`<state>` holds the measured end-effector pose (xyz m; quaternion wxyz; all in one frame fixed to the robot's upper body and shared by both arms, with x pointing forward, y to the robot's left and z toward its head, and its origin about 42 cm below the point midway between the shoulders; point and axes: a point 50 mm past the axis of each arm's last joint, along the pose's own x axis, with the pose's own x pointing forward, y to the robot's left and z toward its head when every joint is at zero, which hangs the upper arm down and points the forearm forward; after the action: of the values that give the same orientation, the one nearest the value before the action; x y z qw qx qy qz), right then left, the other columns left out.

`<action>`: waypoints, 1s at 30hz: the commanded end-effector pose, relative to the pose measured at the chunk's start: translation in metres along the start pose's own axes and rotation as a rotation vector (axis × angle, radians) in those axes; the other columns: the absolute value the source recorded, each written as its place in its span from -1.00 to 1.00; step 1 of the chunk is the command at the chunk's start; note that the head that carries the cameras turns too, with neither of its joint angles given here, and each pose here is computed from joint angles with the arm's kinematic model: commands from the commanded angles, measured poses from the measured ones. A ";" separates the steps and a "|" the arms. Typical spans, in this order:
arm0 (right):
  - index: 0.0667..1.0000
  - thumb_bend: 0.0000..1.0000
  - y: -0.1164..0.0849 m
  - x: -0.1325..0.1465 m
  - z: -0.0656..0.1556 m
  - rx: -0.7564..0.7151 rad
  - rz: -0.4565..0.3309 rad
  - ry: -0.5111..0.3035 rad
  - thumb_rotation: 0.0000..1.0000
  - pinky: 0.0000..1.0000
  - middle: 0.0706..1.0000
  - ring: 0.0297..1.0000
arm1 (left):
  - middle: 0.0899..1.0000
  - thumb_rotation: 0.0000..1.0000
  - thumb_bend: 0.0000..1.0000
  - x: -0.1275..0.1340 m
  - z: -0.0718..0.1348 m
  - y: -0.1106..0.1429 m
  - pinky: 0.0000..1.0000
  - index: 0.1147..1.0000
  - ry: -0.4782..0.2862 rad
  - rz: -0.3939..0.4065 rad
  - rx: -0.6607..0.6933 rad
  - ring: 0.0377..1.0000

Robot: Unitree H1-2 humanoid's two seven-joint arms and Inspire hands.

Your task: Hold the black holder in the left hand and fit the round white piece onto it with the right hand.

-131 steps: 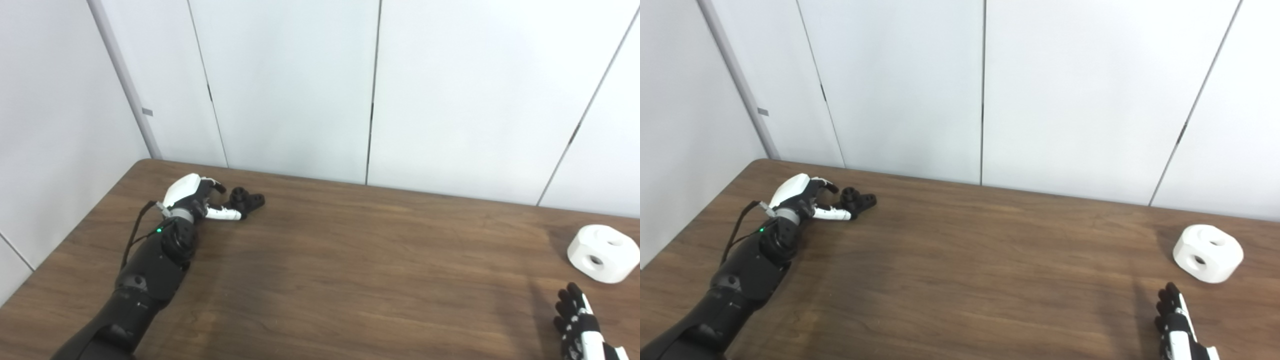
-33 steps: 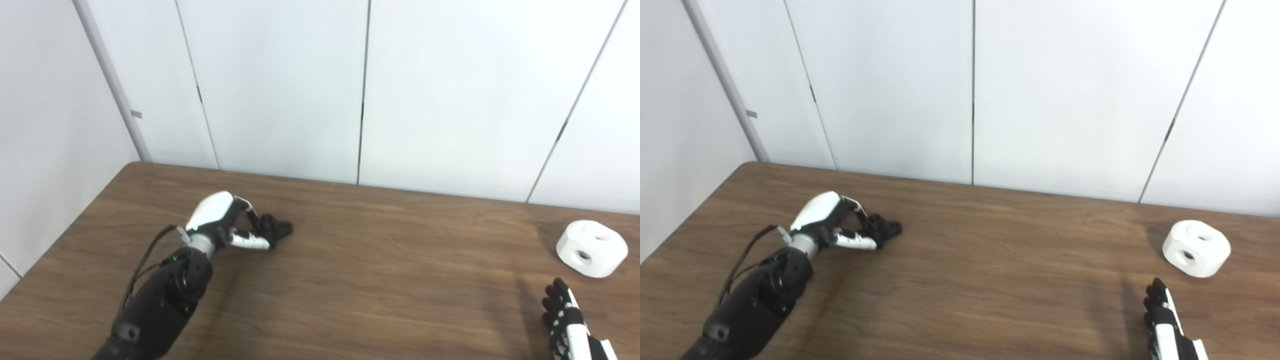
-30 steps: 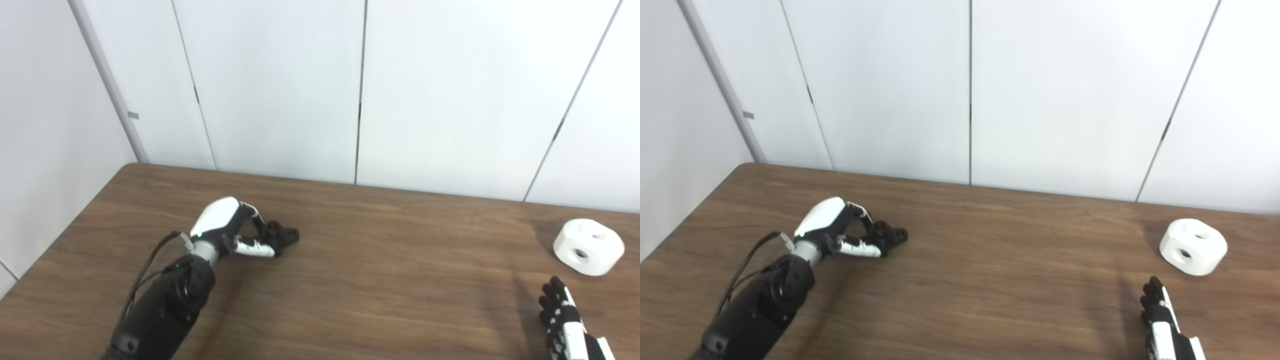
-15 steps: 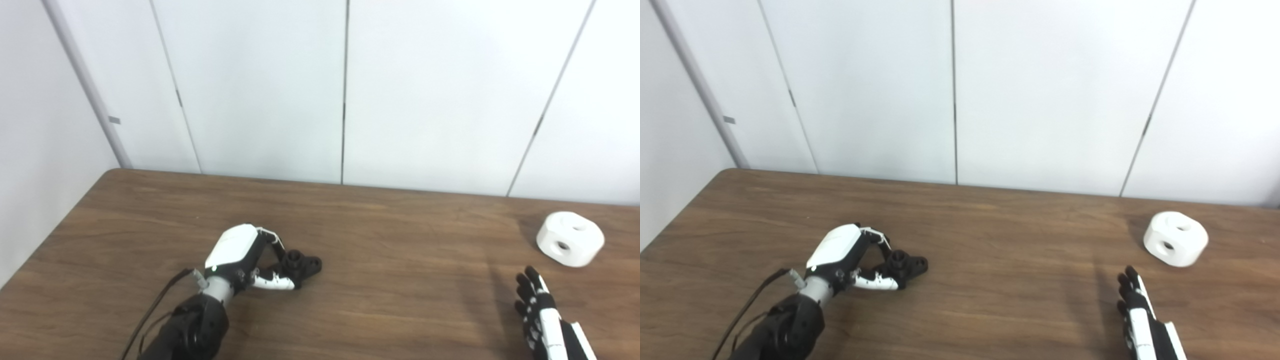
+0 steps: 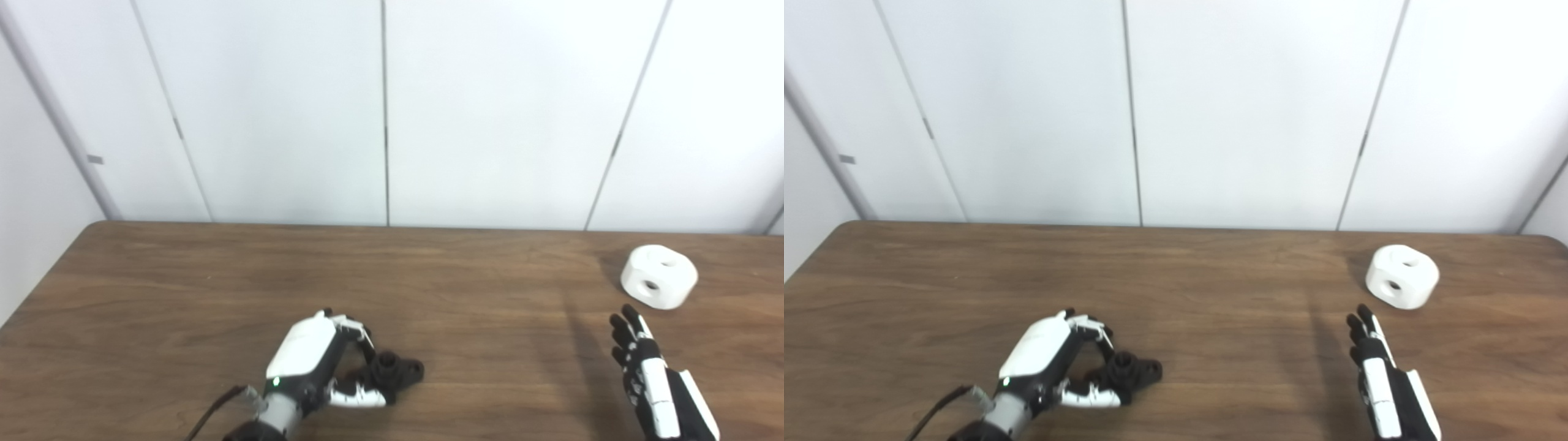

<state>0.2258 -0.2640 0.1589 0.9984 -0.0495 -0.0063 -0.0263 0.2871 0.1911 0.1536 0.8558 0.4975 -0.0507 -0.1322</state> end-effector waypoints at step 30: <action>0.68 0.26 -0.043 0.017 0.043 -0.247 -0.248 -0.051 0.28 0.78 0.71 0.74 | 0.53 -0.91 0.04 -0.040 0.014 -0.040 1.00 -0.16 -0.061 -0.078 0.007 0.76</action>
<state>0.2359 -0.3002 0.1857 0.9786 -0.1555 0.0048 -0.1347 0.2428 0.1721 0.1374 0.8498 0.4963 -0.0759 -0.1607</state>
